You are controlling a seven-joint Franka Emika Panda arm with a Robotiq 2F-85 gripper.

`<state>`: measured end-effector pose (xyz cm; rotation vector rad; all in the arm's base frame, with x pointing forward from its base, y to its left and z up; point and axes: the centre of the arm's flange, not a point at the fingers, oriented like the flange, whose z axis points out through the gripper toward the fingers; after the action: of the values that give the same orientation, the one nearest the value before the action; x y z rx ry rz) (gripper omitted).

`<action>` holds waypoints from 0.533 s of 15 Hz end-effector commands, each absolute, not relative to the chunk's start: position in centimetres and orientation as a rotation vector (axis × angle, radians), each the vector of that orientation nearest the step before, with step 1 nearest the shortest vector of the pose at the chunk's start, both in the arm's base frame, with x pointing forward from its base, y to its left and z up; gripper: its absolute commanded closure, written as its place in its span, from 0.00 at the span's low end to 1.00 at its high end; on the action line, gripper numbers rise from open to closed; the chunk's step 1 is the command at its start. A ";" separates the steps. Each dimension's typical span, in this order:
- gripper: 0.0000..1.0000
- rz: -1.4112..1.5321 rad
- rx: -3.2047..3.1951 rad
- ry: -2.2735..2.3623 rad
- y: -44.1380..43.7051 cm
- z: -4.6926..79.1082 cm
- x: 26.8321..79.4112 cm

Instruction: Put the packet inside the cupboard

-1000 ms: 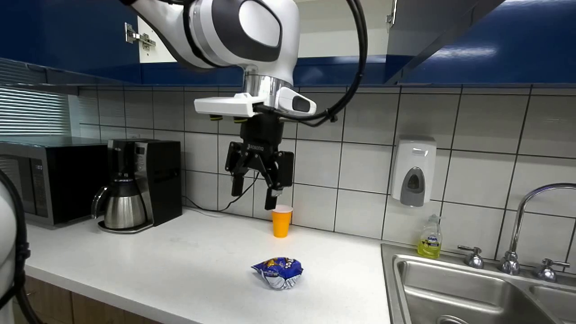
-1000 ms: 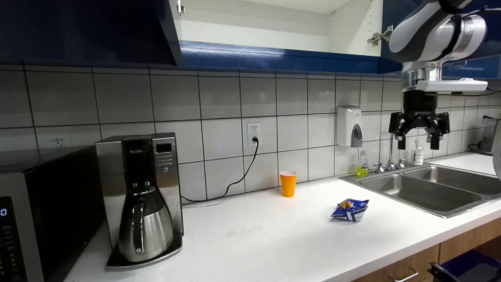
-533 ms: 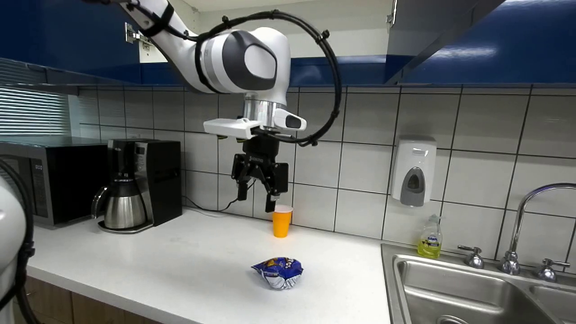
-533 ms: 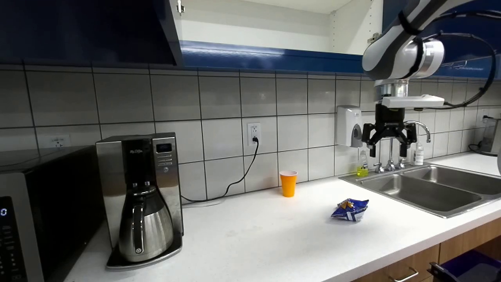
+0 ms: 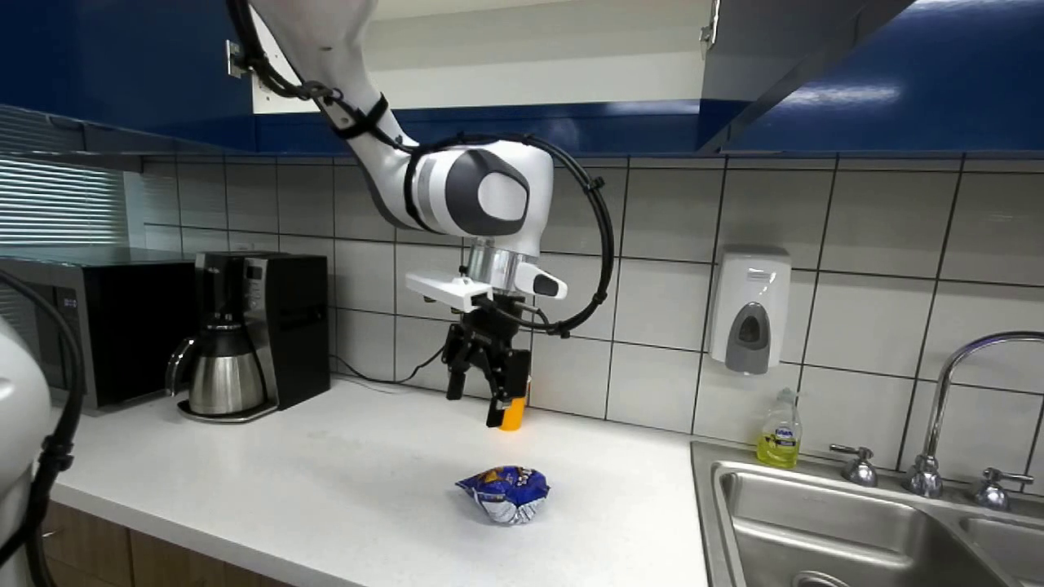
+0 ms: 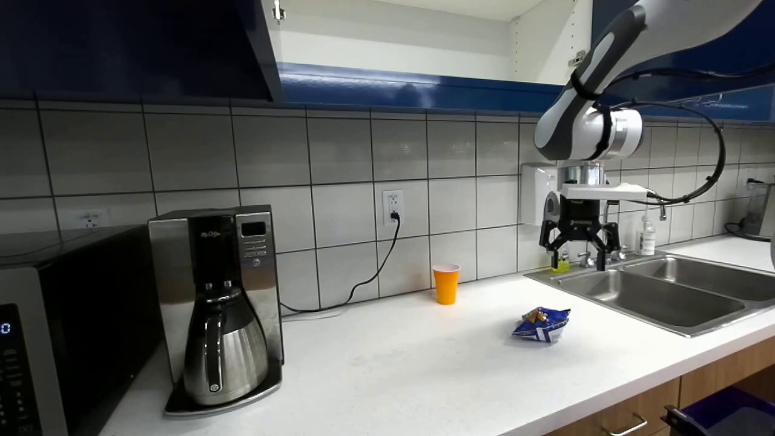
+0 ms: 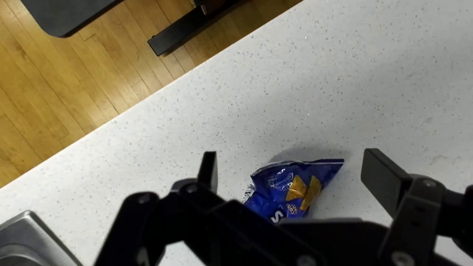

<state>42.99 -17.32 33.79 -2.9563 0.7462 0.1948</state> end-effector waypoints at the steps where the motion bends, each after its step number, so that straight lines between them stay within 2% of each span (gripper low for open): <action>1: 0.00 0.216 -2.931 0.844 -18.2 31.3 46.8; 8: 0.00 0.228 -2.940 0.938 -18.5 27.2 50.9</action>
<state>48.11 -18.77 28.09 -2.9499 0.8762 0.2378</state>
